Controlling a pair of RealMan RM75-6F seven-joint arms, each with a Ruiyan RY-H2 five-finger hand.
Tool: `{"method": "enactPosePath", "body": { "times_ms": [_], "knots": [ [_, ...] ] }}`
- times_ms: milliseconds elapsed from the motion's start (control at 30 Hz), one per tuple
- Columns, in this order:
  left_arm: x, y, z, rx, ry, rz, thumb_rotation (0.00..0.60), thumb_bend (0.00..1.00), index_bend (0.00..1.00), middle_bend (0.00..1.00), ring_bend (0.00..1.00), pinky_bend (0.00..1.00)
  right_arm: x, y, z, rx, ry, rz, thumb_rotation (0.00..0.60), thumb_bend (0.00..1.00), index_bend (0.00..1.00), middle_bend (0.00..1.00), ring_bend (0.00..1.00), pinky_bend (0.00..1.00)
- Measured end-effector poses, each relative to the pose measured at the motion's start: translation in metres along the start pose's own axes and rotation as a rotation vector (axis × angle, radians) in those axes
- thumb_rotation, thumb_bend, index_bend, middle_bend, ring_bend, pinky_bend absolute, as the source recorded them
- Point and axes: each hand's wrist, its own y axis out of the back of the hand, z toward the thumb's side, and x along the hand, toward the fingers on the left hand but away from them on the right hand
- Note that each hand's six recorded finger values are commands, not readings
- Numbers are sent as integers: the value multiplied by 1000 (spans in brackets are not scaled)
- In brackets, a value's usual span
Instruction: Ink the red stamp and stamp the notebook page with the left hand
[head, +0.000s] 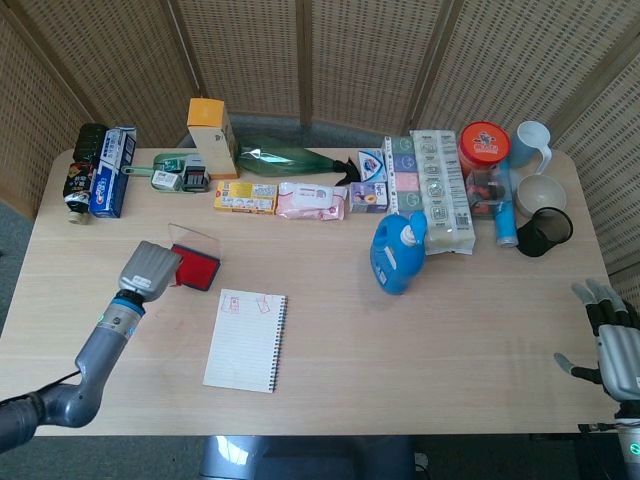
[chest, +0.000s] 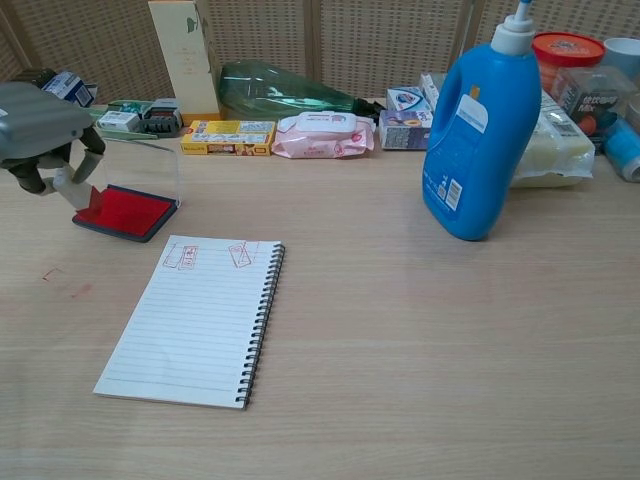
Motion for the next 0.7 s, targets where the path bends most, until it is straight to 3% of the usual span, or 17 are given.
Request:
{"method": "enactPosePath", "body": {
  "times_ms": [233, 700],
  "knots": [
    [17, -11, 12, 7, 5, -47, 600, 375, 642, 1000, 1000, 1000, -2, -2, -3, 2, -7, 7, 600, 2, 72, 34, 17, 86],
    [30, -10, 17, -1, 15, -53, 600, 375, 644, 1000, 1000, 1000, -3, -4, -4, 6, -10, 15, 600, 3, 72, 34, 17, 86]
  ]
}}
